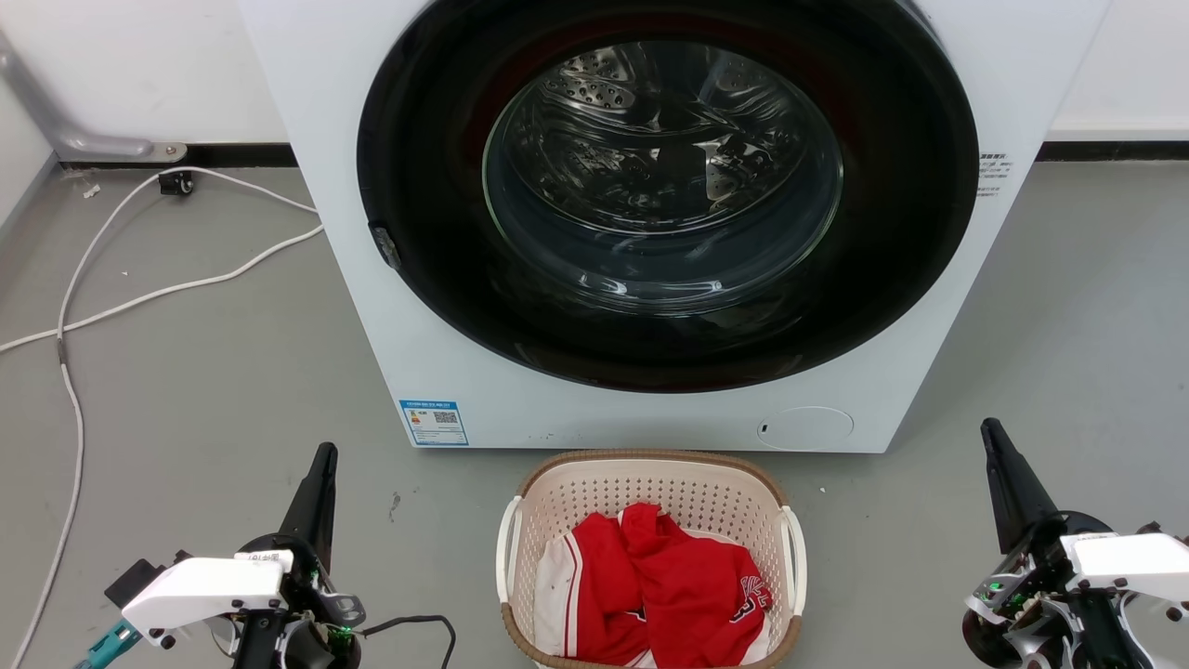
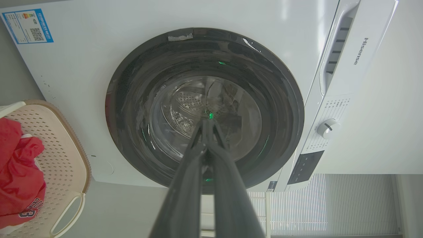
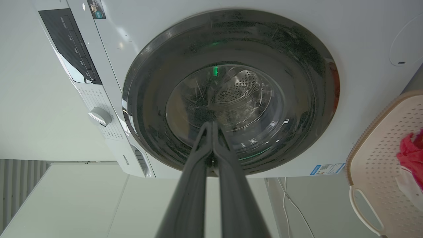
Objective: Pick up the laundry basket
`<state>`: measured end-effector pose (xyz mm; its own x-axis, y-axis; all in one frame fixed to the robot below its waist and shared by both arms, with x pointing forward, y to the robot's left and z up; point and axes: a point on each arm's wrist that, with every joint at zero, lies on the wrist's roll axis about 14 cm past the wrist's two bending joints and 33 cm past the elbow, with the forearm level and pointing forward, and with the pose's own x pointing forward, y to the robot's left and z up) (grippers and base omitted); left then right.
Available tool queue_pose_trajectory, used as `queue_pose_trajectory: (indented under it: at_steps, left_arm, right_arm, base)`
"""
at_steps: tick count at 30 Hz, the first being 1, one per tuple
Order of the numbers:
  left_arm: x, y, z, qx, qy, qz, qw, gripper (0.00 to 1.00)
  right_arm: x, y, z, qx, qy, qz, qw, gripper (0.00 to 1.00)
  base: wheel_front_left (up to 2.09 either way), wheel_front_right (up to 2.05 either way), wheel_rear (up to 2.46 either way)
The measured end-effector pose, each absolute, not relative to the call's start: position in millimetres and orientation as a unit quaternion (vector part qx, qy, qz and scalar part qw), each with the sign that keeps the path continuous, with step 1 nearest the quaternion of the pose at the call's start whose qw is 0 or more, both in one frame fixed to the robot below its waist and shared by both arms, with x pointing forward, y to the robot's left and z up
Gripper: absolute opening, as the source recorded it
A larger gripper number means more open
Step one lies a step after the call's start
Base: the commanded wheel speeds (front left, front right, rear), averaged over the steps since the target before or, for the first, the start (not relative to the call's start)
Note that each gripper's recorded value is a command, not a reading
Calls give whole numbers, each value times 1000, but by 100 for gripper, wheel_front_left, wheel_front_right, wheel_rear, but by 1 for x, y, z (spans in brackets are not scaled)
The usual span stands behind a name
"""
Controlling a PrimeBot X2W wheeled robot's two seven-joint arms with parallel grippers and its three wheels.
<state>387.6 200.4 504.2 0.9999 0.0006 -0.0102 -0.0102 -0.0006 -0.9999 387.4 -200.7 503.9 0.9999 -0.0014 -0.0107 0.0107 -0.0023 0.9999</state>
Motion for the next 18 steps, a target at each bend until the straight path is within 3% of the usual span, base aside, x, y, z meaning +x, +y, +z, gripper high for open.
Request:
queue_pose_trajectory:
  at_steps: [18]
  left_arm:
    - [388,201,504,-708,3,4,706,0]
  right_arm:
    - [388,-201,504,707,4,-4,707,0]
  base:
    - [0,0,0]
